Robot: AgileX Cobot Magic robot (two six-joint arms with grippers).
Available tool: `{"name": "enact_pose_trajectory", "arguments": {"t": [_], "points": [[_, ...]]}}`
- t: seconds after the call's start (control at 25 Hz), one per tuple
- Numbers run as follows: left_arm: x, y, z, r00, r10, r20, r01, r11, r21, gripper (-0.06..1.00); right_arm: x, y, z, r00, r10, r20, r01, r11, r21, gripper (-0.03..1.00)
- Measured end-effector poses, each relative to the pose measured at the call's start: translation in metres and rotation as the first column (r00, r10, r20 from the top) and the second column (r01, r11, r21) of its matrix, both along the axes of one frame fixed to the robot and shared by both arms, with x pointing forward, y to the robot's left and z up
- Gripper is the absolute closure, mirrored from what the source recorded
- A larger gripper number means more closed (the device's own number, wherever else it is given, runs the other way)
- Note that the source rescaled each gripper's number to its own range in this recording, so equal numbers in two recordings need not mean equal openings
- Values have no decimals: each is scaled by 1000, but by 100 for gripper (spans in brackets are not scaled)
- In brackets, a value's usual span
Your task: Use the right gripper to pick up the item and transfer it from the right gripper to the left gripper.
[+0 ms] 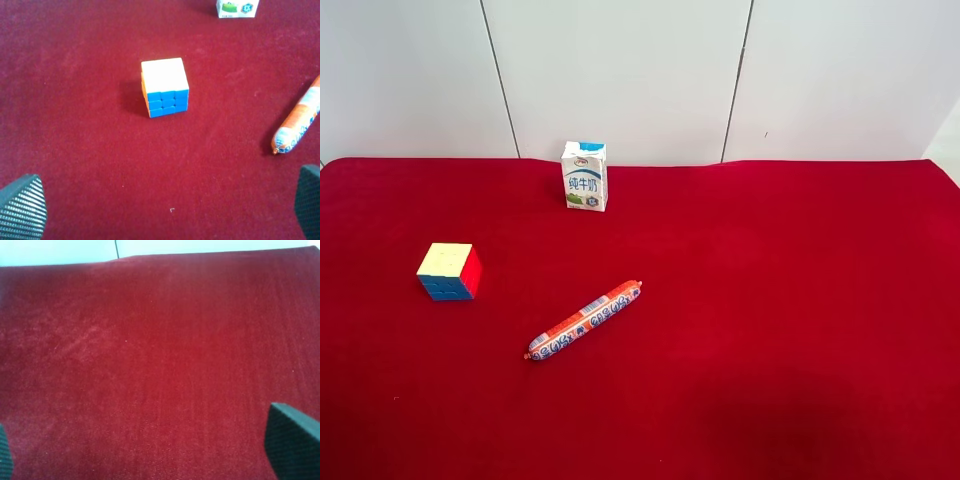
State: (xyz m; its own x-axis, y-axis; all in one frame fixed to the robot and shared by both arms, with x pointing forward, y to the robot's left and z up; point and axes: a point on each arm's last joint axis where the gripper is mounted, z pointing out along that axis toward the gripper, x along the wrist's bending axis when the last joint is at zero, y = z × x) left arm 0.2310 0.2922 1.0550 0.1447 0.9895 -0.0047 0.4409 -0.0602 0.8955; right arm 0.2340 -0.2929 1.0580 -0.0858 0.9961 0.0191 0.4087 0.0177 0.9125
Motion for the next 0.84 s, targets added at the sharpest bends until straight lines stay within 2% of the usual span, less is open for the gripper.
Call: {"name": "enact_pose_trajectory", "arguments": {"t": [0.24,0.84], "points": [[1,-1,0,997,74,0,-74,997,-1,-6,0,0,0,1000,0,0,0,1000,0,-3],[1,-1,0,997,77,0,-77,997,-2,-6,0,0,0,1000,0,0,0,1000,0,-3]]}}
